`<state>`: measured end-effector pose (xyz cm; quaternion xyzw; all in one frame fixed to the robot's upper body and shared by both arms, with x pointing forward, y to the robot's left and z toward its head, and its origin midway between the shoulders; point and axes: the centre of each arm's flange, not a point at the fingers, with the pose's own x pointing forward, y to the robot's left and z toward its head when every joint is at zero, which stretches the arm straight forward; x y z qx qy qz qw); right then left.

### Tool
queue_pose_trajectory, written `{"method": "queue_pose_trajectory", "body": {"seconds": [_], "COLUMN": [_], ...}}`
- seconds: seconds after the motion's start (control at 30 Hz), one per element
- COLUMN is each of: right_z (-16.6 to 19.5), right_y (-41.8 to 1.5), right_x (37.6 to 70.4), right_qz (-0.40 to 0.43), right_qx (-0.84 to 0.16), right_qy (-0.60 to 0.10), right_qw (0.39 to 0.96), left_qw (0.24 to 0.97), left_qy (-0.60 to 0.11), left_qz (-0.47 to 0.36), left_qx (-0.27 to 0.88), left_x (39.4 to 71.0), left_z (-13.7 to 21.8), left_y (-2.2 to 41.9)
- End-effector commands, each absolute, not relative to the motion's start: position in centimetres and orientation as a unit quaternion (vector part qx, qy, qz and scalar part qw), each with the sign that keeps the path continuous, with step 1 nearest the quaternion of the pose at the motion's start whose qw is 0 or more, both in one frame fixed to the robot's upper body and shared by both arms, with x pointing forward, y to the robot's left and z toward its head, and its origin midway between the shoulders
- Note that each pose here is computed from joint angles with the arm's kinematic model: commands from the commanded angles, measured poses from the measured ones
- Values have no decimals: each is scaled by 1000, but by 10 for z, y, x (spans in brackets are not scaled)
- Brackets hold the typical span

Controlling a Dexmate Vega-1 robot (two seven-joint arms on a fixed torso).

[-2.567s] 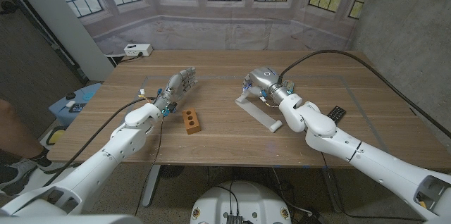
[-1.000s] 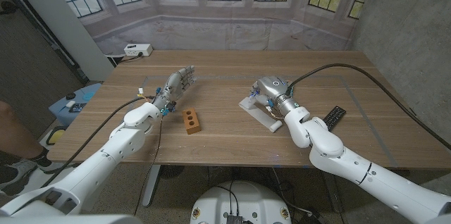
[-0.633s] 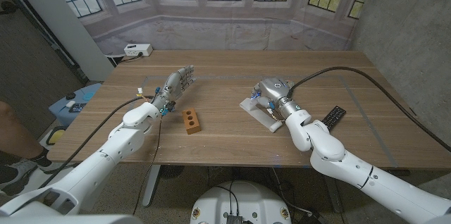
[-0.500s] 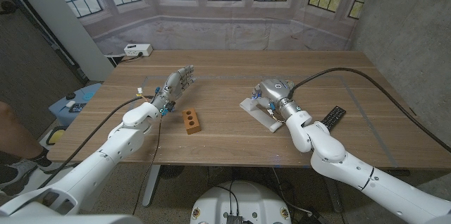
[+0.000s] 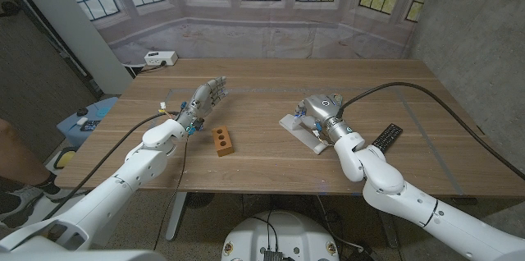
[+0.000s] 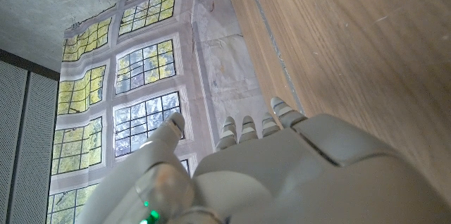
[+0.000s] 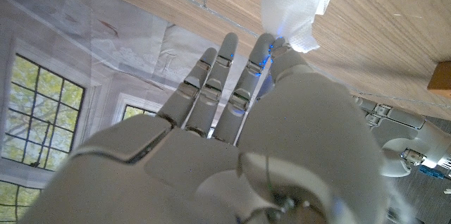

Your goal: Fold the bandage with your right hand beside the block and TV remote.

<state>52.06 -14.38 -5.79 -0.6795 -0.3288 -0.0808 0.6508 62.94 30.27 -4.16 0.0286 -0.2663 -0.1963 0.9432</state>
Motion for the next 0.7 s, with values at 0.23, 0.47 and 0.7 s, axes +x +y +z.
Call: {"method": "queue_pose_trajectory", "body": {"seconds": [0.23, 0.47, 0.7], "right_z": [-52, -55, -60], "right_y": [-143, -144, -146], "right_x": [509, 504, 504], "right_qz": [-88, -88, -90], "right_qx": [-680, -680, -675], "right_qy": [-332, -328, -322], "right_qw": [647, 650, 658], "left_qw": [942, 941, 940], "left_qy": [-260, -264, -267], "left_qz": [-211, -210, -210], "left_qx": [26, 26, 26], "left_x": [634, 634, 632], "left_z": [-46, -45, -45], "left_y": [294, 292, 291]}}
